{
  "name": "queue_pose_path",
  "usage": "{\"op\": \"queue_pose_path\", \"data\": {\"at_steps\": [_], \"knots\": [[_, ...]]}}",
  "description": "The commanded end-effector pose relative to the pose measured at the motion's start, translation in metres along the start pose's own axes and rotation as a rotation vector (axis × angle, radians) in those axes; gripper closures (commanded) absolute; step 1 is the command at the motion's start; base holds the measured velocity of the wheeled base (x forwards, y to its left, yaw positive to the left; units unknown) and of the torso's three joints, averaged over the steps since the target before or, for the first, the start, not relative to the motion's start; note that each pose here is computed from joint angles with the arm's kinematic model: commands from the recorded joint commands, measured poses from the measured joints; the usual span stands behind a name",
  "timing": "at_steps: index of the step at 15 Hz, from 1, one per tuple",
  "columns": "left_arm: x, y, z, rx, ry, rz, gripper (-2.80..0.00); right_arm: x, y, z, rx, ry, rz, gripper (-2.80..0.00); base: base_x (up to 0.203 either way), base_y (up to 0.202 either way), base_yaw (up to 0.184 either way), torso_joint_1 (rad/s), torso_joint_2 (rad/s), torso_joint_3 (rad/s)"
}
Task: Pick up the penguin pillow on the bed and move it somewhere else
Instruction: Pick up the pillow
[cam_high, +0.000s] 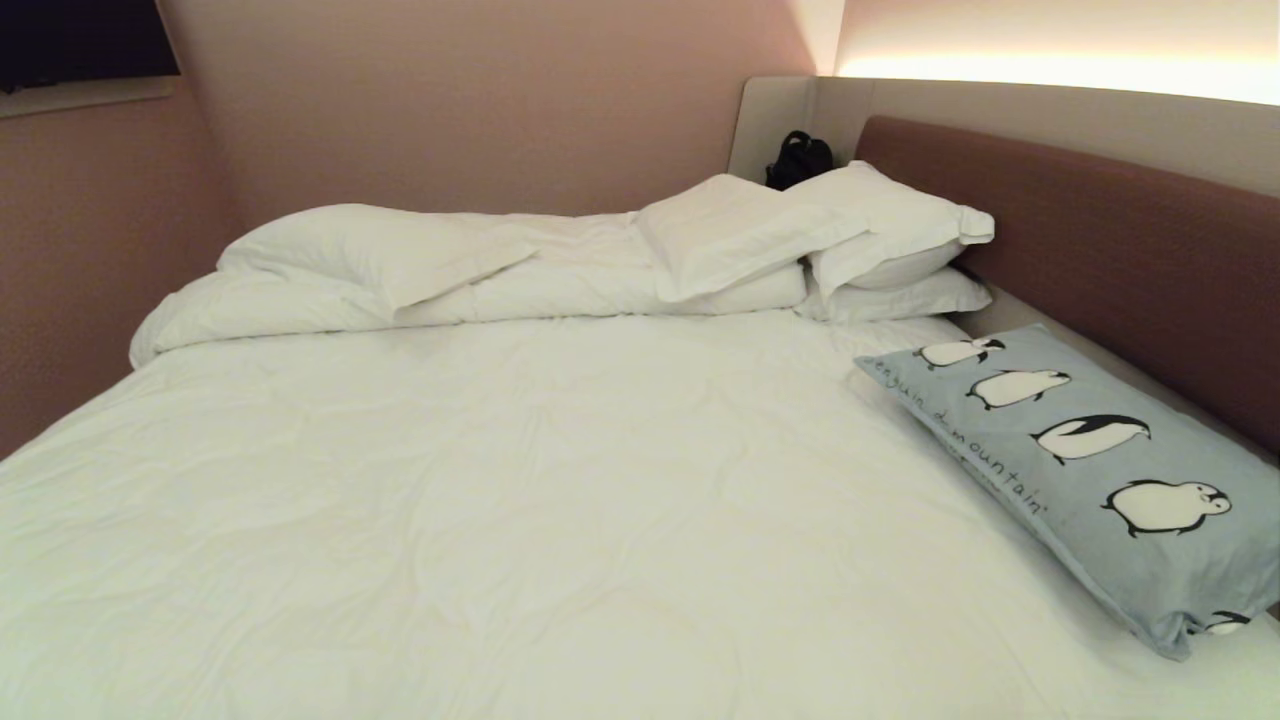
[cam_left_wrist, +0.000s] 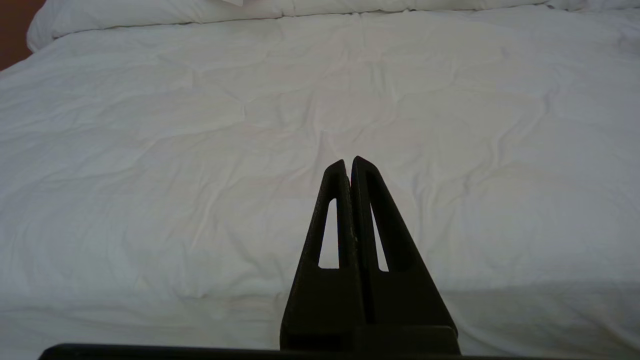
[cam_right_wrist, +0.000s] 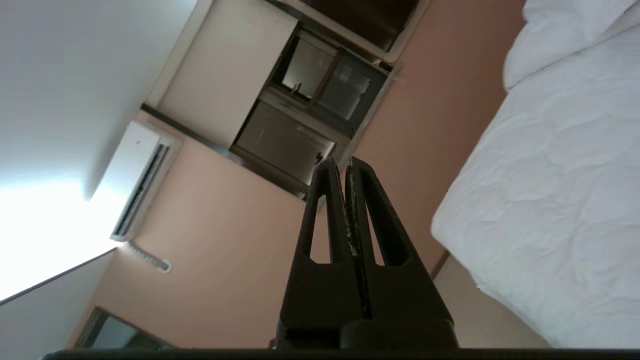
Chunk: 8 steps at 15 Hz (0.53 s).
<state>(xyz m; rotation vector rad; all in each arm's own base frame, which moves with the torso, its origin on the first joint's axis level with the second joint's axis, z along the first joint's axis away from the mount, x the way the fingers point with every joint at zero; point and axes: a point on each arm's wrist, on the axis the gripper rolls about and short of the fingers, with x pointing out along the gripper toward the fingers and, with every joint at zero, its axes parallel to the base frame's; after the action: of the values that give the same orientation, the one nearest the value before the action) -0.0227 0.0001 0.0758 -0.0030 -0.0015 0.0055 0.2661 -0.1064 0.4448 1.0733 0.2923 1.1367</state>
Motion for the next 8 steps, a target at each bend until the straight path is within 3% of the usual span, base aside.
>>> {"op": "queue_pose_path", "data": {"at_steps": [1,3,8], "knots": [[0.0000,0.0000,0.0000,0.000,0.000,0.001,0.00,-0.0071,-0.0054,0.0041,-0.009,-0.007,-0.028,0.00,0.000,0.000,0.000,0.000,0.00,0.000],[0.0000,0.0000,0.0000,0.000,0.000,0.001,0.00,-0.0110,-0.0063,0.0058,-0.059,-0.019,-0.033,0.00,0.000,0.000,0.000,0.000,0.00,0.000],[0.0000,0.0000,0.0000,0.000,0.000,0.001,0.00,-0.0171,-0.0064,0.0081,-0.274,-0.041,-0.037,0.00,0.000,0.000,0.000,0.000,0.00,0.000]]}}
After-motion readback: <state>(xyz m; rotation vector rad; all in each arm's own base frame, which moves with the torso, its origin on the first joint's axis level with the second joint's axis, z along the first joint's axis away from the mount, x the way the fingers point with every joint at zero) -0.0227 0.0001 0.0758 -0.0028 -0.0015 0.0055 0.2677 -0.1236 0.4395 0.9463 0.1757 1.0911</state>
